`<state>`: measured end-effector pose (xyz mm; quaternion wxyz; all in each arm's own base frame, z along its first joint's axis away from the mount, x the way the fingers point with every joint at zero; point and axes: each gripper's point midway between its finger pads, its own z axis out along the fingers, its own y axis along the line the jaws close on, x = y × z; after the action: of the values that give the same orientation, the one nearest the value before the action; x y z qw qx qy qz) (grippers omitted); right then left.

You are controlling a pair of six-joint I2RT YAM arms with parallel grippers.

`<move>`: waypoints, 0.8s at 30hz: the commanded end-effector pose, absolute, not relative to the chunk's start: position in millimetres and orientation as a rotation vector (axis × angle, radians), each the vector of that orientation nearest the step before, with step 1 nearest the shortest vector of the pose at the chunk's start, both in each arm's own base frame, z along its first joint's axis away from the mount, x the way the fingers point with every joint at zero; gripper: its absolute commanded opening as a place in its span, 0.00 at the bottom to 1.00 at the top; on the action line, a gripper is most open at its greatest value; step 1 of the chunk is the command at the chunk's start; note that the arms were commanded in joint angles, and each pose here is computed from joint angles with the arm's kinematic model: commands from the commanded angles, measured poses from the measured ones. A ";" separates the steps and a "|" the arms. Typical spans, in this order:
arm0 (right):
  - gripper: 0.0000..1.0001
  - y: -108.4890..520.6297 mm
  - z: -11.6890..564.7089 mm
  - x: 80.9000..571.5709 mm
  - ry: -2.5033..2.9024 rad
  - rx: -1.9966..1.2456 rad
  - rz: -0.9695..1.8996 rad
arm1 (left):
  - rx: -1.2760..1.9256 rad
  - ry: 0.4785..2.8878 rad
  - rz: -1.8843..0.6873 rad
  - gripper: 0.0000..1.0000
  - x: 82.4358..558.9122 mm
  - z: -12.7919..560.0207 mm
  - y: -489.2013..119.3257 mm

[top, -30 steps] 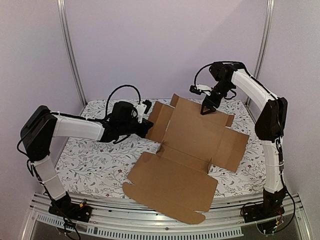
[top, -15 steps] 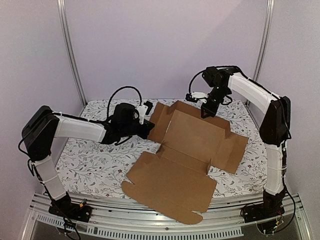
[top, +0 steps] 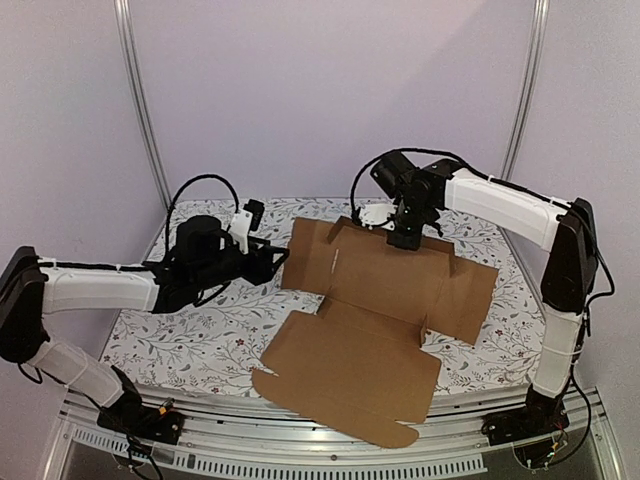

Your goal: Fold the paper box

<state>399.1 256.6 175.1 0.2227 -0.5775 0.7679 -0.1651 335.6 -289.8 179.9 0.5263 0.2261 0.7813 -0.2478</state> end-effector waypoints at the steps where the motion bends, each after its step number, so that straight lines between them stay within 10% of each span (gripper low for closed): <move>1: 0.00 254.7 184.5 403.5 1.991 -1.586 -0.669 | 0.410 1.813 -0.543 0.64 328.6 200.1 -258.1; 24: 0.00 318.6 212.9 466.8 1.391 -1.624 -0.880 | 0.249 2.000 -0.695 0.56 436.0 118.6 -246.8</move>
<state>456.8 306.0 220.6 0.3900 -0.6270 0.5837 -0.3378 428.7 -216.1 107.6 0.4803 0.0520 0.8484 -0.2162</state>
